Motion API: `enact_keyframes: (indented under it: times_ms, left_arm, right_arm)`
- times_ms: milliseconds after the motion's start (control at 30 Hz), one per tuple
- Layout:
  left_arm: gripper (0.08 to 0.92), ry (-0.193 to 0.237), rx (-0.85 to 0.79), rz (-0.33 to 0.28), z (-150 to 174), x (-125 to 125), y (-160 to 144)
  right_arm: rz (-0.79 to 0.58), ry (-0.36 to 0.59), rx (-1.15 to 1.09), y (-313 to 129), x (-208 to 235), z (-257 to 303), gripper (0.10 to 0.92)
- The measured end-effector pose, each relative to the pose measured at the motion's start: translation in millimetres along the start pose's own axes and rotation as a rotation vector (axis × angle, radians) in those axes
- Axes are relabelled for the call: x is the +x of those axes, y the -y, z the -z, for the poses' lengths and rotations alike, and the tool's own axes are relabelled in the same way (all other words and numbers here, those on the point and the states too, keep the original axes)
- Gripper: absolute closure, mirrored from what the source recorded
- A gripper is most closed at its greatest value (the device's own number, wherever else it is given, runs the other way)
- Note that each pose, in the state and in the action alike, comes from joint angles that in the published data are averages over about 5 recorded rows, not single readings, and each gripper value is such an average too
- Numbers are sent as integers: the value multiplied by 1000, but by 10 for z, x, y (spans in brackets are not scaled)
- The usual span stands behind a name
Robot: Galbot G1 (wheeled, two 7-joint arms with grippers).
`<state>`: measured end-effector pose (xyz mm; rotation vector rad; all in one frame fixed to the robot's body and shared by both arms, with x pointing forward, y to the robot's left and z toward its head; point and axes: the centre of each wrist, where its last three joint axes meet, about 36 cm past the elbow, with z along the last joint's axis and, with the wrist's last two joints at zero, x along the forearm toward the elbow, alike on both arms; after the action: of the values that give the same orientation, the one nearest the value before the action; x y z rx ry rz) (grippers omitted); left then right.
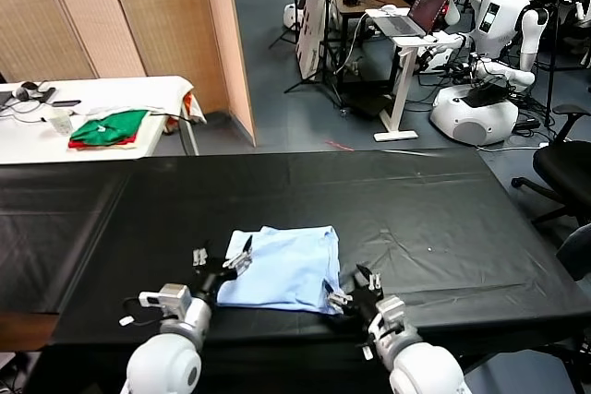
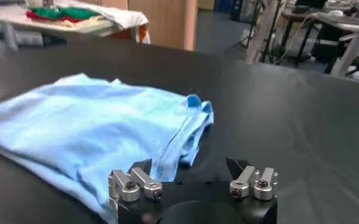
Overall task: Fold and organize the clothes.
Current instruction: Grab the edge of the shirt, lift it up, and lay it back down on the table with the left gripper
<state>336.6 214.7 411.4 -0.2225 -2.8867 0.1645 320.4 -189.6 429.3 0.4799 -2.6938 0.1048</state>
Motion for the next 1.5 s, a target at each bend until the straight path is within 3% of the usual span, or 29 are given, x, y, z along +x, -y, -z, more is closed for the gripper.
enact_keyframes:
  times_ms: [500,867,1000,1267,1367,1500]
  left_arm:
    - [92,-60,136,38,-336,-46,-359]
    - [120,-81,219,5,-463,40,-234]
    - [263,-96,289,-1,-491,14,-234]
    - [749,-114,440,-4,-491,18,-323]
    - [829,-112,439,-4,-457,31,-328]
    - [824,-93,334,15,-374,44,-356]
  right_arm:
    - [-45,45,-220,525,473,143,115]
    - [-91,53,-224,699,540,173,115]
    - [-97,59,-223,713,556,183,115]
    - [-99,69,-234,693,563,186,115]
    - [-101,72,-235,686,559,184,115]
    - [-114,71,-225,695,563,168,115]
